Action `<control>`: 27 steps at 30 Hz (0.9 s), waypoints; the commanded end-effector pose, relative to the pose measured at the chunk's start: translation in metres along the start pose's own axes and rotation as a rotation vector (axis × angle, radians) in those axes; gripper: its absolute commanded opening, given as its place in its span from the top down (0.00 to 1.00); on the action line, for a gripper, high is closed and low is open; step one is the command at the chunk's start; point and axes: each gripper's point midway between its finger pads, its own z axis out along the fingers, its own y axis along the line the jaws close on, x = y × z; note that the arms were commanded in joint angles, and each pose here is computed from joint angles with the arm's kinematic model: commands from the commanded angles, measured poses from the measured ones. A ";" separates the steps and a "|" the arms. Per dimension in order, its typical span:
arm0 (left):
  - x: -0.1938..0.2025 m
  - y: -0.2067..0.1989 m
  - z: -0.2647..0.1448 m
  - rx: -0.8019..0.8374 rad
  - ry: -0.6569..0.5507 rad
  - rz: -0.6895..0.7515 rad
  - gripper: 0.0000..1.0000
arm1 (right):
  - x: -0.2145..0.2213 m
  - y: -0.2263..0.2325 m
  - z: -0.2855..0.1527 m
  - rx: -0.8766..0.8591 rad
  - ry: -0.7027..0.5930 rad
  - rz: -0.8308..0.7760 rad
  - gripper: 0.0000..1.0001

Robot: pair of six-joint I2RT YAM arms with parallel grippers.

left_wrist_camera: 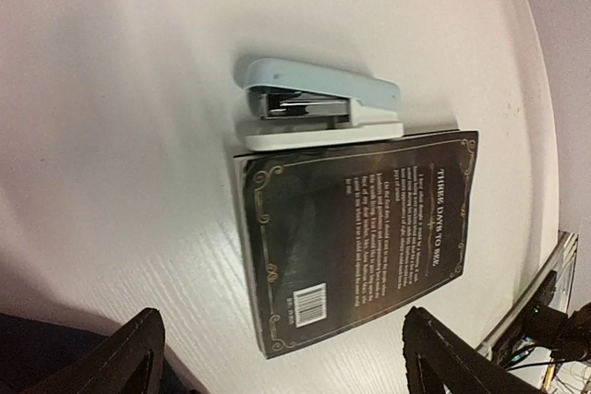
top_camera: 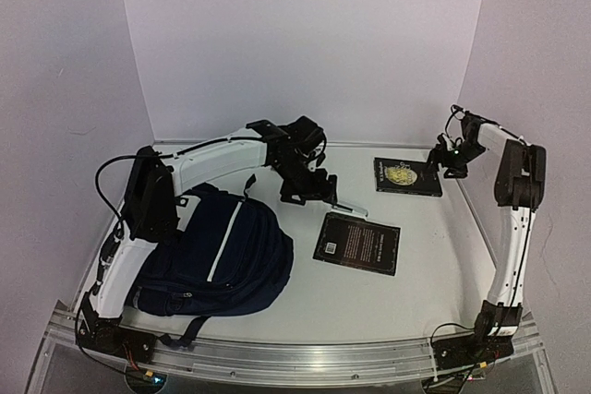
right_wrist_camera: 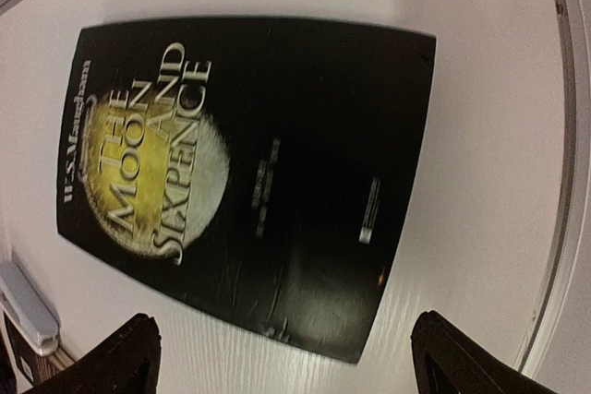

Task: Pack the student bag
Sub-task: Adjust the book at the center of the board.

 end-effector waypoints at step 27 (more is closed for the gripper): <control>-0.134 0.121 -0.008 0.137 -0.282 -0.314 0.13 | 0.101 0.175 0.102 -0.072 0.226 -0.433 0.30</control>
